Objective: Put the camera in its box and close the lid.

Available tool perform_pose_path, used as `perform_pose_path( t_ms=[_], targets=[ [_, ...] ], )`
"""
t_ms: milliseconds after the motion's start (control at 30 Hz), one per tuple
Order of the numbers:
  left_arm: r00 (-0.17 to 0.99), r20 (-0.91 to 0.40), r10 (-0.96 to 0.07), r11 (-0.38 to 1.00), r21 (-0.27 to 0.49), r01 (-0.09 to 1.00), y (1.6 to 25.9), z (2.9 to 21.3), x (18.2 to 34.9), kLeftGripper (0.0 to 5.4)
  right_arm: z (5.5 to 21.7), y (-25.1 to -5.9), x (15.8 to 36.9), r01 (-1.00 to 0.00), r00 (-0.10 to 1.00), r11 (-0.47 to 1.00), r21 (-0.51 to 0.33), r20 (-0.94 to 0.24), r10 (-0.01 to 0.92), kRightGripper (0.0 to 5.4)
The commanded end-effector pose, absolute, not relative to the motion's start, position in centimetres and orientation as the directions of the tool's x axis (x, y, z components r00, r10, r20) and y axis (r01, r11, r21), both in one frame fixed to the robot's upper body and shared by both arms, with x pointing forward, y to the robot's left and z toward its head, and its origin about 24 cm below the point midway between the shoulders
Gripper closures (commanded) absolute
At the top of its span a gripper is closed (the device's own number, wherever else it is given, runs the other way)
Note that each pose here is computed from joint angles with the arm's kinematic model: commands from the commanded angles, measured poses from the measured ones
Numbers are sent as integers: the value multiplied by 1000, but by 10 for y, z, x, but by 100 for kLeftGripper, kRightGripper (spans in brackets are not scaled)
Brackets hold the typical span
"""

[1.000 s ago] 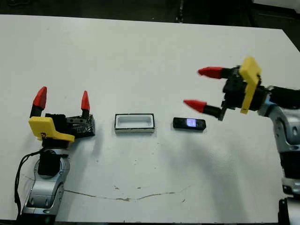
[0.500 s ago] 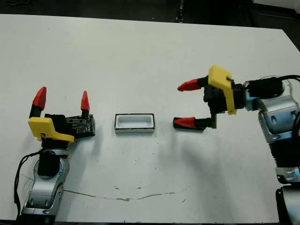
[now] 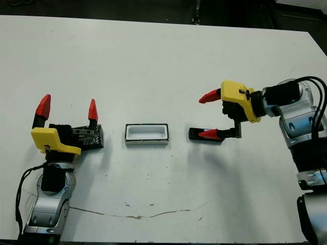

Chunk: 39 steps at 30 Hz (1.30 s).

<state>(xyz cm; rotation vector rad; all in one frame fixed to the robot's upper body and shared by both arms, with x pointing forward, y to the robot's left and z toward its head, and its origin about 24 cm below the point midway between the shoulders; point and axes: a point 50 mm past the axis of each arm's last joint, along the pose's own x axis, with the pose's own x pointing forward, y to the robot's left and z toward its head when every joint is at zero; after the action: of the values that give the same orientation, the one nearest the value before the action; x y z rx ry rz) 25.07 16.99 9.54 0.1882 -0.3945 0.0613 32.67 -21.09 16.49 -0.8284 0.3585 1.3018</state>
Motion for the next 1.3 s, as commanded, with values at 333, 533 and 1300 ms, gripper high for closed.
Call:
perform_pose_path(
  t_ms=[333,533,1300],
  targets=[
    [928,373,20,980,176,-92,172,92,250,0,154,-209,325,-963,219,28,-270,-715,664,0],
    [928,373,17,977,192,-95,172,92,250,0,145,-212,325,-973,203,49,-227,-729,653,0],
    [933,359,23,979,181,-94,172,90,248,0,133,-211,320,-975,216,93,-203,-750,625,51]
  ],
)
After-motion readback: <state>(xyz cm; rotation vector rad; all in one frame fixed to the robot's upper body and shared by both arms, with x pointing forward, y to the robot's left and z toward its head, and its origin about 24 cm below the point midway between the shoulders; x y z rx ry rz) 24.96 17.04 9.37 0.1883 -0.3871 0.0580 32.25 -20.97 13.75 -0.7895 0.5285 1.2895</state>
